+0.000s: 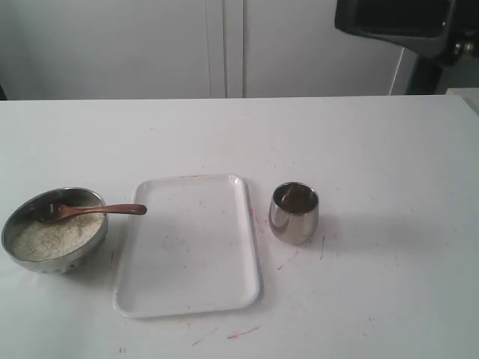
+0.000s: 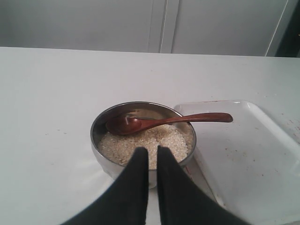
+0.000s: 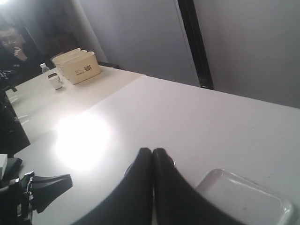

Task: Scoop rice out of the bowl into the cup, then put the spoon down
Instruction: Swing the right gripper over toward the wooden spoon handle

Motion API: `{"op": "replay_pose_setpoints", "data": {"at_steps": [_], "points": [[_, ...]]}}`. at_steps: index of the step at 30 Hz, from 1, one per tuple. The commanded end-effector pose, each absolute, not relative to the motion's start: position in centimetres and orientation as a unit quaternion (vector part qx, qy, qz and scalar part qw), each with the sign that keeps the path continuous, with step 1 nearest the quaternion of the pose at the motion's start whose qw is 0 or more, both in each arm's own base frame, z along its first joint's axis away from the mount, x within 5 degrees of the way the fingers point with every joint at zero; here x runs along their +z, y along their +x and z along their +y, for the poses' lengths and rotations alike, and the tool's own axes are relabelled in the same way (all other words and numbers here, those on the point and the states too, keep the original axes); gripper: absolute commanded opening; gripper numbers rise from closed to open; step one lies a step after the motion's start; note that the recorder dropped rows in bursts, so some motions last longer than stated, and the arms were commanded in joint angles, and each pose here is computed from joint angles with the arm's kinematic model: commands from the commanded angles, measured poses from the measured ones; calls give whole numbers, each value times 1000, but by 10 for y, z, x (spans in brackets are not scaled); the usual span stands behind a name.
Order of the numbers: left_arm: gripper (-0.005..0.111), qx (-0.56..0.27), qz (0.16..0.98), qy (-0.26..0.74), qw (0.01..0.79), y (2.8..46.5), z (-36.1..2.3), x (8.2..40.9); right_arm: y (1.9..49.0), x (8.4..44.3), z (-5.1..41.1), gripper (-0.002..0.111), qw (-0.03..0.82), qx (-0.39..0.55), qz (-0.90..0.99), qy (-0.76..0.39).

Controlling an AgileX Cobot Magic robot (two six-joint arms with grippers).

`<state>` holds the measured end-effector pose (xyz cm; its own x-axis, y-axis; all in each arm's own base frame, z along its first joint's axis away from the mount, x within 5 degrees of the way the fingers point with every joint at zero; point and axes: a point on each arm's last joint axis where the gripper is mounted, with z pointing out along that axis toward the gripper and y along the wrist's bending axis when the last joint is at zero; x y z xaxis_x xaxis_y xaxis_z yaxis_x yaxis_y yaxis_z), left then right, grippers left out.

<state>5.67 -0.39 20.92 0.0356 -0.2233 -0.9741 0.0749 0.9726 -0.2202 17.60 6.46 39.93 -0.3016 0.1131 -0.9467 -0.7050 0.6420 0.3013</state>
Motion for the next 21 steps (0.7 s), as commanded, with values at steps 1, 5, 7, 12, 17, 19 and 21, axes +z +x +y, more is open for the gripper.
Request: {"op": "replay_pose_setpoints", "data": {"at_steps": [1, 5, 7, 12, 17, 19, 21], "points": [[14, -109, 682, -57, 721, 56, -4, 211, 178, 419, 69, 0, 588, 346, 691, -238], [14, -109, 682, -57, 721, 56, -4, 211, 174, 439, 77, 0, 626, 315, 653, -288], [14, -109, 682, -57, 721, 56, -4, 211, 170, 444, 82, 0, 635, 306, 634, -318], [14, -109, 682, -57, 721, 56, -4, 211, 162, 446, 97, 0, 634, 312, 606, -366], [14, -109, 682, -57, 721, 56, -4, 211, 159, 443, 113, 0, 615, 338, 593, -394], [14, -109, 682, -57, 721, 56, -4, 211, 164, 437, 122, 0, 600, 351, 596, -401], [14, -109, 682, -57, 721, 56, -4, 211, 175, 429, 131, 0, 585, 360, 608, -399]]}}
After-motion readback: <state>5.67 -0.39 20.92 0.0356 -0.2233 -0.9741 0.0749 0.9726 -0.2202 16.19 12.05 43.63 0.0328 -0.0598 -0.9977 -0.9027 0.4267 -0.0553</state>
